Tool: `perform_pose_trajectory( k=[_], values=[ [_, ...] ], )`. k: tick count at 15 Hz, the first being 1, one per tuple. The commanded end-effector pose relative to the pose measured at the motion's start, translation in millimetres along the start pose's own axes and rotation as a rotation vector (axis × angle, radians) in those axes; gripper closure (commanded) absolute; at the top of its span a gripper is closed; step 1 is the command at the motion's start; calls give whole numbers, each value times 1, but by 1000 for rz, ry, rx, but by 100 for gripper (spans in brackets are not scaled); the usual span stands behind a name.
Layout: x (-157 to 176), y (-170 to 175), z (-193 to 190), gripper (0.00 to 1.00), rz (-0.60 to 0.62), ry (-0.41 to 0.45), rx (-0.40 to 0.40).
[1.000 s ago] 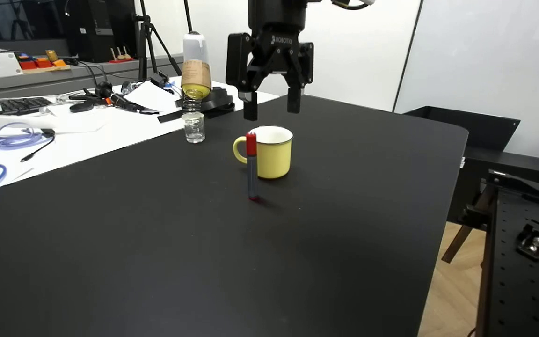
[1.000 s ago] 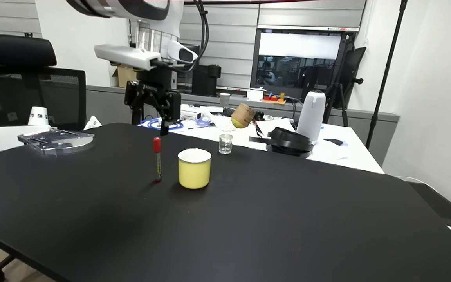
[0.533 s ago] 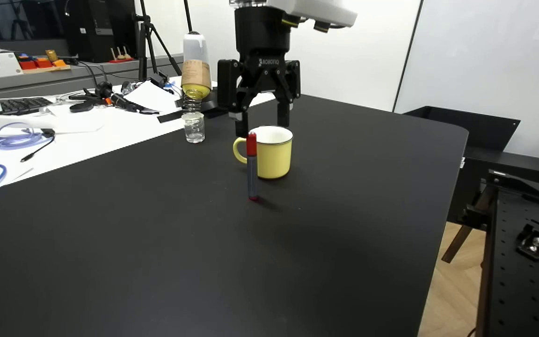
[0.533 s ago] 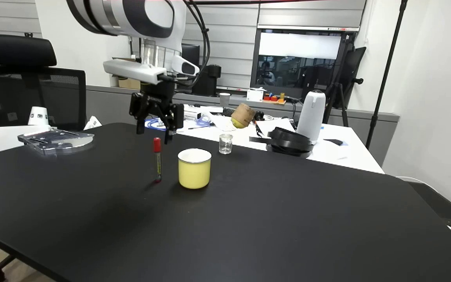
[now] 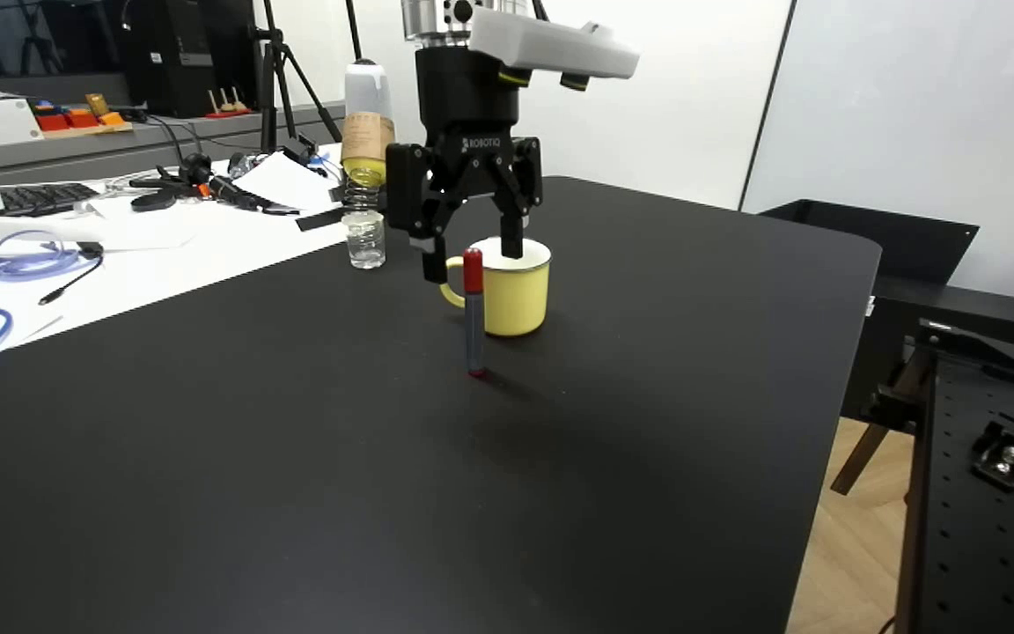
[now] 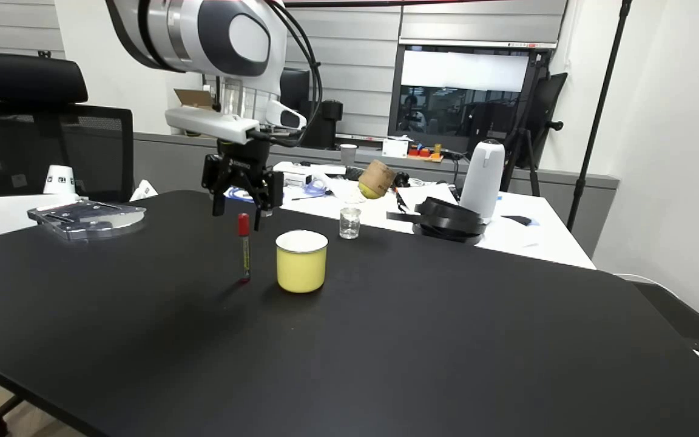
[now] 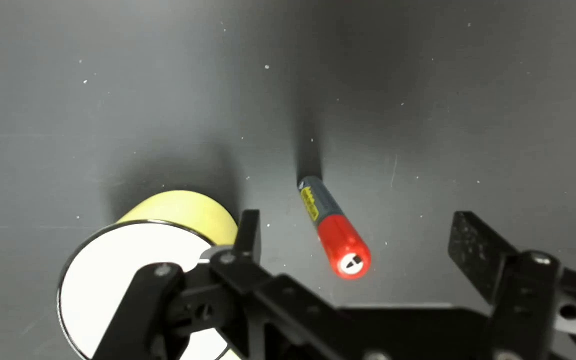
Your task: Pick up the red and grey marker and put it in the yellow cup
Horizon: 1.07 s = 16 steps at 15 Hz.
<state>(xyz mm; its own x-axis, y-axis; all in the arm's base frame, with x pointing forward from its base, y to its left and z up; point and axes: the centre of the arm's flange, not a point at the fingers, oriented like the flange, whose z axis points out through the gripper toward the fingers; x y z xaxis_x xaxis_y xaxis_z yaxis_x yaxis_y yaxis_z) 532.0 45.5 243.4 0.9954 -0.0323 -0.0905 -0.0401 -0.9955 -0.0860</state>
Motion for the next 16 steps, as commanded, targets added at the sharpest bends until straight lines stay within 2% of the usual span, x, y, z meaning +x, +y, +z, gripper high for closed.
perform_pose_trajectory(
  k=[1,10,11,12,16],
  values=[
    [8,-5,-7,33,12,13,-9],
    [7,-1,-12,95,14,19,-13],
    [7,0,-14,99,14,19,-15],
    [5,2,-17,95,13,24,-24],
    [3,5,-40,95,-14,58,-63]
  ],
)
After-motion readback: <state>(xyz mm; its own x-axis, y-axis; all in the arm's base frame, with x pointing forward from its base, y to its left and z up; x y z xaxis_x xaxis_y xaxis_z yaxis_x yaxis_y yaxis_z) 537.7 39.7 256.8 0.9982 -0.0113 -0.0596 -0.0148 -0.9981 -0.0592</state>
